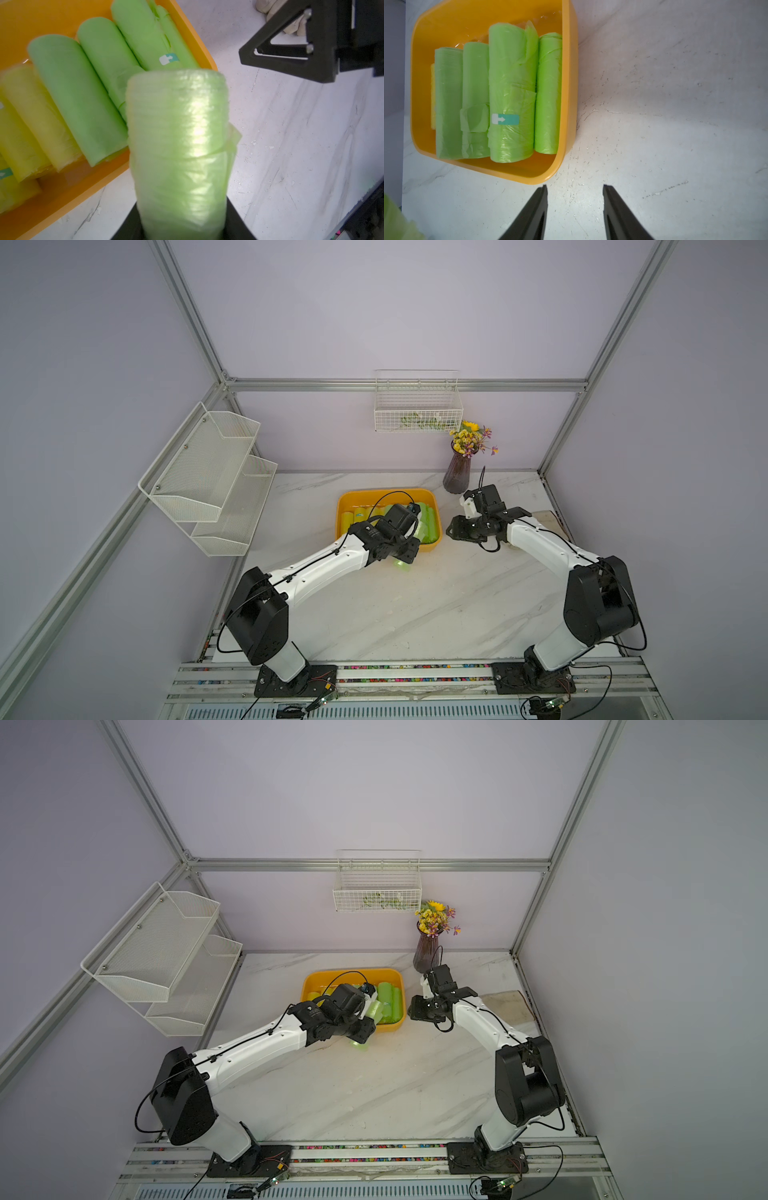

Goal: Put the roll of trash bags into the storage box
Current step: Pick up the roll of trash bags from the center of the board.

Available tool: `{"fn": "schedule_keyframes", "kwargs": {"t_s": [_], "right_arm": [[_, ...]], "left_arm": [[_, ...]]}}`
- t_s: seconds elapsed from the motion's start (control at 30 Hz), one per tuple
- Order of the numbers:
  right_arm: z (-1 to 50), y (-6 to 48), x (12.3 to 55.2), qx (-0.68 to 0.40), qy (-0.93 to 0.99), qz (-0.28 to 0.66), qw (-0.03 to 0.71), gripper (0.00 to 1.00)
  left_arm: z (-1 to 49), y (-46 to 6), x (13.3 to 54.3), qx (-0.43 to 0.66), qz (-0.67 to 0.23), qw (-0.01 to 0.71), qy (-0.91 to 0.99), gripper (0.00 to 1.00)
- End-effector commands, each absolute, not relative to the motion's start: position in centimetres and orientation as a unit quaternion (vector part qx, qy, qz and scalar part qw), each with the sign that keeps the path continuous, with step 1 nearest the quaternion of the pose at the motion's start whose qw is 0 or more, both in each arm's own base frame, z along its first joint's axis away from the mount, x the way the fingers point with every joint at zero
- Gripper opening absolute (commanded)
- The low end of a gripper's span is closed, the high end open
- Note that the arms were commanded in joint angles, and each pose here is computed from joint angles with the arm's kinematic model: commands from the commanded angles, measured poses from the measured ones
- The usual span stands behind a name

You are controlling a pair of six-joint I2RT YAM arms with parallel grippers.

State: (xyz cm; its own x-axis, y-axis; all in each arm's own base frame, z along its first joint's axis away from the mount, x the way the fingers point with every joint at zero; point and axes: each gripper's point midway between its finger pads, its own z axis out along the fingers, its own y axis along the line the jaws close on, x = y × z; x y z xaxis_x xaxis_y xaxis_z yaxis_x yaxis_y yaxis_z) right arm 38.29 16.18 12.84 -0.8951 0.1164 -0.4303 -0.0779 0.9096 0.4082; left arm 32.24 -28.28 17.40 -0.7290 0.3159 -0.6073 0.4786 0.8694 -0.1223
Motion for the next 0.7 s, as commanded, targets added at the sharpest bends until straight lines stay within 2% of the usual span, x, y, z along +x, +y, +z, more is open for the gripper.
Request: {"fn": "schedule_keyframes", "kwargs": {"t_s": [0.0, 0.43, 0.67], "right_arm": [[13.7, 15.7, 38.0, 0.012, 0.946, 0.214, 0.242, 0.49], [13.7, 15.5, 37.8, 0.014, 0.947, 0.209, 0.243, 0.48], [13.6, 15.5, 37.6, 0.015, 0.947, 0.210, 0.243, 0.49]], "left_arm": [[22.5, -26.4, 34.8, 0.170, -0.162, 0.363, 0.902, 0.40], [21.8, -16.3, 39.9, 0.028, -0.140, 0.353, 0.925, 0.40], [20.7, -14.8, 42.2, -0.003, -0.161, 0.336, 0.928, 0.41]]}}
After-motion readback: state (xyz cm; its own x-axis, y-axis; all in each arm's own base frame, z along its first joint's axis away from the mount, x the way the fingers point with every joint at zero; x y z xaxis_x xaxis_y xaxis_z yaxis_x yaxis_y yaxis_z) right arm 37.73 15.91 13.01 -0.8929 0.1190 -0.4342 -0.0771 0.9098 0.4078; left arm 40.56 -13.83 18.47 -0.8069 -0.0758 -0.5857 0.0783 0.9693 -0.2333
